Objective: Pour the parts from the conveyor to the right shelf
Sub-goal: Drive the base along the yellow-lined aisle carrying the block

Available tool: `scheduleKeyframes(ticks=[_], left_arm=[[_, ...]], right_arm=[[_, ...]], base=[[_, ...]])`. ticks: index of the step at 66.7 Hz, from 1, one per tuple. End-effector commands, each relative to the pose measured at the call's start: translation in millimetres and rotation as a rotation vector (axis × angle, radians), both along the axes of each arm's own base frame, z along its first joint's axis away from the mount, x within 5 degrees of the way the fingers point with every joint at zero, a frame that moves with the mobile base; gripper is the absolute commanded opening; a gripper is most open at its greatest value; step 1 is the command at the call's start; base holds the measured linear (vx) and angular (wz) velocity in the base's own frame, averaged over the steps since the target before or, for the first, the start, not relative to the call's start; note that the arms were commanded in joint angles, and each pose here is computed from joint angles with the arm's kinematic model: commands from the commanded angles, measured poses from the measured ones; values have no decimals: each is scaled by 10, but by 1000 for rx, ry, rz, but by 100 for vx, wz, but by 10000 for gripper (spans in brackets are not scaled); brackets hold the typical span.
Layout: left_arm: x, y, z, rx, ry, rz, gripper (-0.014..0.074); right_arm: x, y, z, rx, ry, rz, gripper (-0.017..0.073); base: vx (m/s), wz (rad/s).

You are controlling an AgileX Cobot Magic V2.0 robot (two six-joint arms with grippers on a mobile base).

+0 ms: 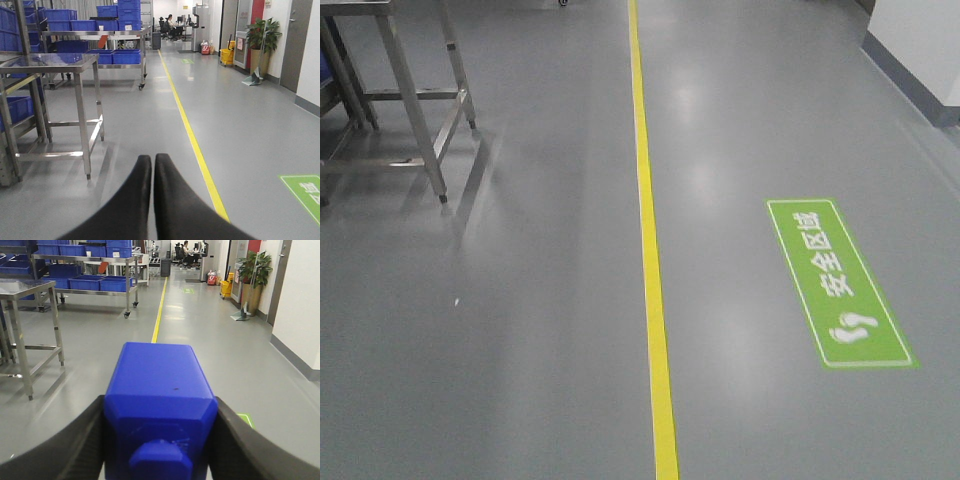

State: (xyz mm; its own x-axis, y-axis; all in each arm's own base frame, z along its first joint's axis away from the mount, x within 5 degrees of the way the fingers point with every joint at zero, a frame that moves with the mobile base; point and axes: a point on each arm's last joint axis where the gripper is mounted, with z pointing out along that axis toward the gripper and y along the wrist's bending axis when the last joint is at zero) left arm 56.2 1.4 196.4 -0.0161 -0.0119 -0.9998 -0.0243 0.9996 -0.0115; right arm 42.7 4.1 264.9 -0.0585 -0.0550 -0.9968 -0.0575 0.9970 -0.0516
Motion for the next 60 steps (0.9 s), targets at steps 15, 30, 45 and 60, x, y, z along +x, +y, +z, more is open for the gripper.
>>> scheduleKeyframes(ticks=[15,30,45,60], left_arm=[[-16,-5,135,-12,-98,-8,-6],[-16,-5,135,-12,-98,-8,-6],[-16,-5,135,-12,-98,-8,-6],[-16,-5,135,-12,-98,-8,-6]], right_arm=[[-5,-8,155,2,-98,-7,-2],[-5,-8,155,2,-98,-7,-2],[-5,-8,155,2,-98,-7,-2],[-5,-8,155,2,-98,-7,-2]], base=[[76,6],[75,8],[77,8],[79,2]])
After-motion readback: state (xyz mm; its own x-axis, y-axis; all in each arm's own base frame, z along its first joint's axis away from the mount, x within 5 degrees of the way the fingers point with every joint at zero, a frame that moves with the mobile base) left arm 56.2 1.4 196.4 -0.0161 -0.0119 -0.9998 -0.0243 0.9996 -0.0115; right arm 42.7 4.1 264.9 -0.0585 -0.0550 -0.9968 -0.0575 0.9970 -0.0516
